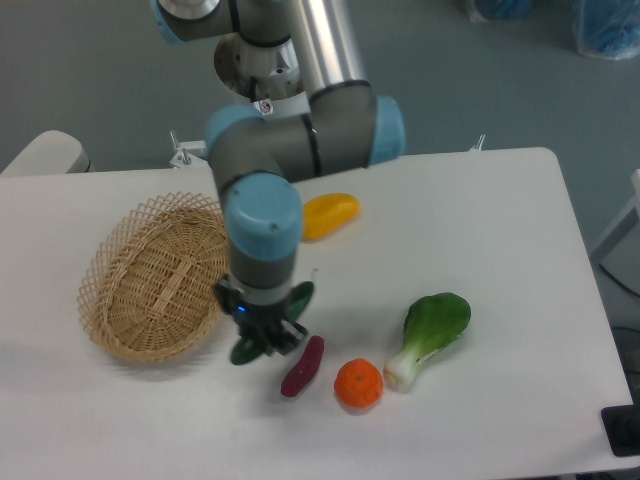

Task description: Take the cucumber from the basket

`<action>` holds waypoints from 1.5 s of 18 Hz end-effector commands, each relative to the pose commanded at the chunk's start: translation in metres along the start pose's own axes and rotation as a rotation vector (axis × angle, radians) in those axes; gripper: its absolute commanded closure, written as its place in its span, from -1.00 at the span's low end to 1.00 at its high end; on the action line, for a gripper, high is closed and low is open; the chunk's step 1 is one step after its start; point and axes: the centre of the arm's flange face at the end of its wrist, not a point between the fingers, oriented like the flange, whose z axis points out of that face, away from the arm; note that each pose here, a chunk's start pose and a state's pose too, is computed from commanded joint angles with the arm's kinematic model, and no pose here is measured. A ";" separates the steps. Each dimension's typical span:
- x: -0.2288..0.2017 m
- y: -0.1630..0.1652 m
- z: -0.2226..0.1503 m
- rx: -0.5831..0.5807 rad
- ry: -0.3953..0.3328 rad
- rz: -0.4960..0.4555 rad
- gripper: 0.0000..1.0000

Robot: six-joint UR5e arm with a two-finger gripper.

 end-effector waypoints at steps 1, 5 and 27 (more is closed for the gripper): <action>-0.014 0.006 0.002 0.001 -0.004 0.006 0.61; -0.058 0.032 0.015 -0.004 -0.007 0.046 0.61; -0.140 0.073 0.032 -0.011 0.019 0.127 0.60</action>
